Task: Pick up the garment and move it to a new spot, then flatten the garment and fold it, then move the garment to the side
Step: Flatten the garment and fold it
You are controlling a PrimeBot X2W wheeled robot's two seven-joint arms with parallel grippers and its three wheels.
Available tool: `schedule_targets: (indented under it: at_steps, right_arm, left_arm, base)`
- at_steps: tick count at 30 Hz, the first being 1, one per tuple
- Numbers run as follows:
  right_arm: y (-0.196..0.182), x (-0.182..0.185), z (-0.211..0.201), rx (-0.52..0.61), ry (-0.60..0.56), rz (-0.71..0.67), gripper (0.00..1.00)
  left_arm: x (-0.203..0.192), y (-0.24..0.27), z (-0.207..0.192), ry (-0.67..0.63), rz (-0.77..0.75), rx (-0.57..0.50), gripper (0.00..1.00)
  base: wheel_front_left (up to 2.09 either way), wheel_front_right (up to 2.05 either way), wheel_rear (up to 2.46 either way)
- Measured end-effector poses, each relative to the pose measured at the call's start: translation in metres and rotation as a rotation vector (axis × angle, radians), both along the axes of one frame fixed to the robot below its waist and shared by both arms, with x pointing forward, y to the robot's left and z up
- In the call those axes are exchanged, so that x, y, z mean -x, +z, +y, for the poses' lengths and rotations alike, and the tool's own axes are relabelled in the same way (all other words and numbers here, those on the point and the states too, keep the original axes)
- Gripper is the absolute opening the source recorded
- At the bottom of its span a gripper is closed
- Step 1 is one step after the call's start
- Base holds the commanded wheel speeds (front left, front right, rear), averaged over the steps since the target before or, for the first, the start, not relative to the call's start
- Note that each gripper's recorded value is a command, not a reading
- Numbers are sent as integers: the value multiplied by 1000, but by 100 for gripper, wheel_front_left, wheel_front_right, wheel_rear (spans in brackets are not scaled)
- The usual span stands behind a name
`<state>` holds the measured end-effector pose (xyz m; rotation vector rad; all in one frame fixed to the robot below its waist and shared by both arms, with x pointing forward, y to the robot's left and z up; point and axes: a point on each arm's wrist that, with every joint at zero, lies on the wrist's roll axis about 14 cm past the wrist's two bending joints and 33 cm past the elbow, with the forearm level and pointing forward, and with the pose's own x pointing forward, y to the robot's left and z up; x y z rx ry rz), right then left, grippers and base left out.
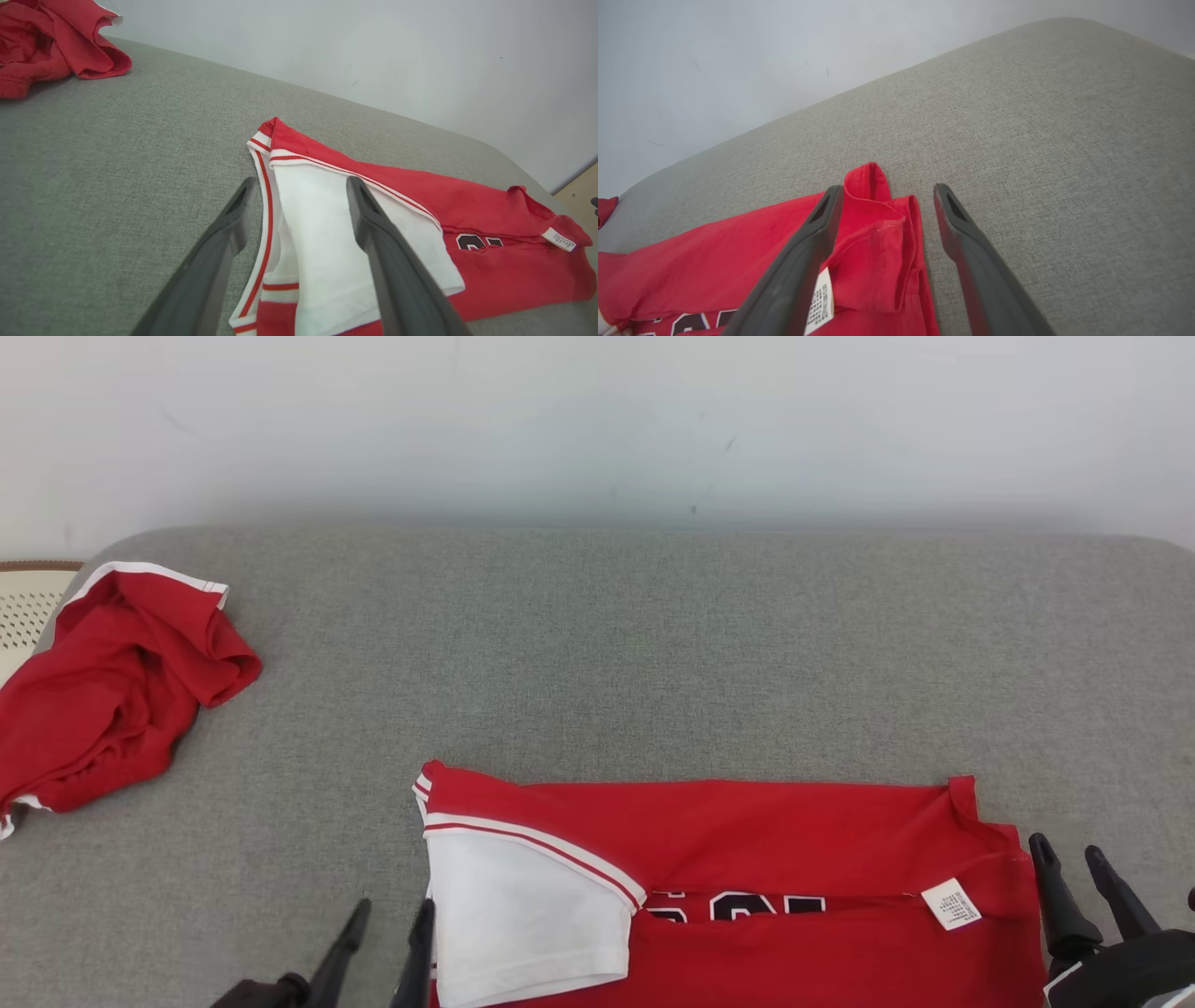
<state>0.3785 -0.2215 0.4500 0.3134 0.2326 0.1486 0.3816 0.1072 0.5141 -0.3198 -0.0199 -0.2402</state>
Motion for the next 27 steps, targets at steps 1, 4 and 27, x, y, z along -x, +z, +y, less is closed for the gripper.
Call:
schedule_targets:
  at_steps: [1, 4, 27]
  right_arm:
    - [3, 1, -1, 5, 0, -10, 100]
    - [10, 0, -3, 40, 3, -34, 100]
    - [-34, -9, 1, 232, -15, 161, 100]
  left_arm:
    - [1, 0, 3, 13, -3, -6, 100]
    - [-1, 10, 14, 57, -45, -51, 100]
    - [11, 33, 70, 285, -135, -111, 100]
  base:
    - [0, 0, 0]
    - [0, 0, 0]
    - [0, 0, 0]
